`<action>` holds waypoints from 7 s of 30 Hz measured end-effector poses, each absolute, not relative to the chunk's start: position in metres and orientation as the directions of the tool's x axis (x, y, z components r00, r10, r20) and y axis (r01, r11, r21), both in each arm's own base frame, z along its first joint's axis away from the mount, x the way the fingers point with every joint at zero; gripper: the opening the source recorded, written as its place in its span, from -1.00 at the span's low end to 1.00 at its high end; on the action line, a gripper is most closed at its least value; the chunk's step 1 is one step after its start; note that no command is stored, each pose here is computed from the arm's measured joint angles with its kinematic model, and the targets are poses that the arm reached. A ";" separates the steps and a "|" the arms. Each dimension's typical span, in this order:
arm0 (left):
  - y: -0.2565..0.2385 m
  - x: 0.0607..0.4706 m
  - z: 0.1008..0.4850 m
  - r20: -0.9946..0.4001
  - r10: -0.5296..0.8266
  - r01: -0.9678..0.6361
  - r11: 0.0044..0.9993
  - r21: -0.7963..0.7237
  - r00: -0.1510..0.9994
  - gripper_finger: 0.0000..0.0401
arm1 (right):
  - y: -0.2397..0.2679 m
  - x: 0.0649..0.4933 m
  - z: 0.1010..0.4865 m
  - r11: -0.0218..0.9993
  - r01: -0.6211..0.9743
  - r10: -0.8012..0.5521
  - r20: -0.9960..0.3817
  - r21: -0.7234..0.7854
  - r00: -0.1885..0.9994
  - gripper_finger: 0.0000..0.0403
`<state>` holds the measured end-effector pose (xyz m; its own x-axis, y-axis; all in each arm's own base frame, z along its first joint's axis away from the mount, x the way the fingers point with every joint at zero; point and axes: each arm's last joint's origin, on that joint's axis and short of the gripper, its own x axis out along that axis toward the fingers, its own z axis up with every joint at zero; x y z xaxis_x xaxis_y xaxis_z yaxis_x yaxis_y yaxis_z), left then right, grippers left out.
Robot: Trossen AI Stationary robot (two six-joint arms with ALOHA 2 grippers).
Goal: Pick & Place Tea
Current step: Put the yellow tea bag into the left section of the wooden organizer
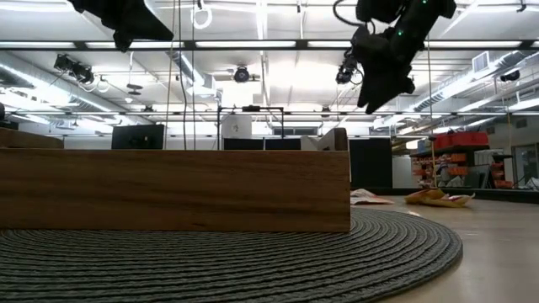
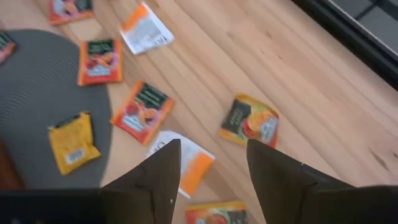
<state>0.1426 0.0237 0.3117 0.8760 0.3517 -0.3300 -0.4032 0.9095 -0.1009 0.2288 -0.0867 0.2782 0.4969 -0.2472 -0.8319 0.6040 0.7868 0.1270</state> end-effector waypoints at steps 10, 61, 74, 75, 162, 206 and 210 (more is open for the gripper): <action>0.024 0.141 0.307 -0.373 0.350 -0.416 0.902 -0.112 0.859 -0.92 | -0.111 0.235 0.253 0.774 0.628 -0.220 -0.894 0.083 0.390 -0.06; 0.037 0.128 0.291 -0.524 0.511 -0.670 0.725 -0.163 0.681 -0.92 | -0.170 0.261 0.162 0.642 0.763 -0.138 -0.968 0.075 0.211 0.06; 0.037 0.128 0.291 -0.524 0.511 -0.669 0.725 -0.163 0.681 -0.92 | -0.174 0.265 0.139 0.644 0.761 -0.086 -0.981 0.080 0.176 -0.44; 0.037 0.128 0.291 -0.524 0.511 -0.669 0.725 -0.163 0.681 -0.92 | -0.174 0.265 0.139 0.644 0.761 -0.086 -0.980 0.080 0.177 -0.54; 0.001 0.279 0.257 -0.256 -0.041 0.192 0.775 0.602 0.966 -0.17 | -0.054 0.344 0.238 0.352 0.228 0.483 -0.385 0.908 0.786 -1.00; 0.000 0.238 0.266 -0.423 0.193 -0.200 0.979 0.026 0.885 -0.99 | -0.059 0.340 0.246 0.436 0.185 0.420 -0.381 0.881 0.824 -0.29; 0.000 0.215 0.275 -0.465 0.155 -0.250 0.957 -0.150 0.872 -0.99 | -0.058 0.341 0.246 0.462 0.178 0.404 -0.386 0.869 0.829 -0.21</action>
